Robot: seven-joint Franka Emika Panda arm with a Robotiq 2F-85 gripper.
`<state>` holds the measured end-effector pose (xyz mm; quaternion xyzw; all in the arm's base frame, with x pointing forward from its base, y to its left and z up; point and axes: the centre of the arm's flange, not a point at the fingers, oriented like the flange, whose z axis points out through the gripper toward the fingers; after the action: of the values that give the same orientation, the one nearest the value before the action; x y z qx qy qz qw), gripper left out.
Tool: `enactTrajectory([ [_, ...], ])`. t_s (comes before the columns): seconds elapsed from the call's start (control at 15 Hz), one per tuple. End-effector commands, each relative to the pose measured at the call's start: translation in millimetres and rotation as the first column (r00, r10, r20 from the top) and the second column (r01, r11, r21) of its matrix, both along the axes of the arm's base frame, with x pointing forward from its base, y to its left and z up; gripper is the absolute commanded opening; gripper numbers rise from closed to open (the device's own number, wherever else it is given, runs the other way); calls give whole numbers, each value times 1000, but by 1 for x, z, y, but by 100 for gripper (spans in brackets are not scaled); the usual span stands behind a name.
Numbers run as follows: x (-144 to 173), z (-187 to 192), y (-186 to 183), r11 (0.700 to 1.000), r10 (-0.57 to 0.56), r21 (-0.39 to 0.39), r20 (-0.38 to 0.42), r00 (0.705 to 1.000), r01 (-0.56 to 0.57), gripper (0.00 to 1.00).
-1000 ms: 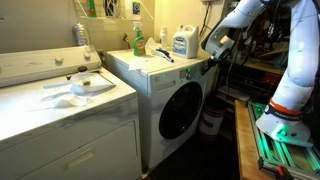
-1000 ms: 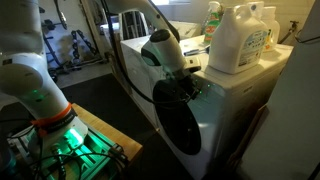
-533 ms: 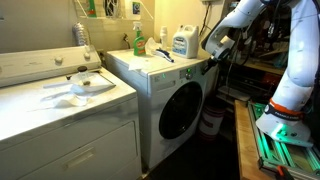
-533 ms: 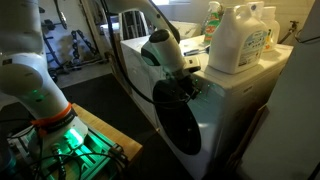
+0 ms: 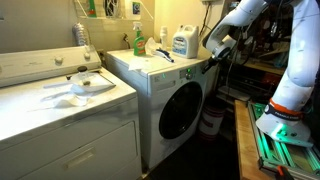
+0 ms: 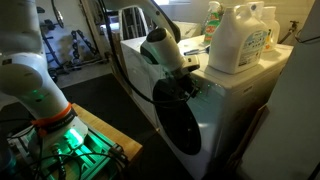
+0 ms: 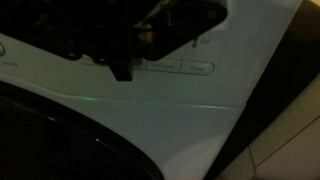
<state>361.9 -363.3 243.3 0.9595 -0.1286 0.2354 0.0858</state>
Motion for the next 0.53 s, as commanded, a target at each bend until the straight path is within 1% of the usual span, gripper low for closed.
enactTrajectory([
  [0.0, 6, 4, -5, 1000, -8, -5, 11, 1000, 8, 0],
  [0.13, 9, 1, -7, 1000, -12, -10, 7, 1000, 12, 0],
  [0.33, 11, 0, -9, 1000, 14, -24, 50, 999, -12, 0],
  [0.47, 15, -3, -10, 999, 16, -43, 52, 999, -14, 0],
])
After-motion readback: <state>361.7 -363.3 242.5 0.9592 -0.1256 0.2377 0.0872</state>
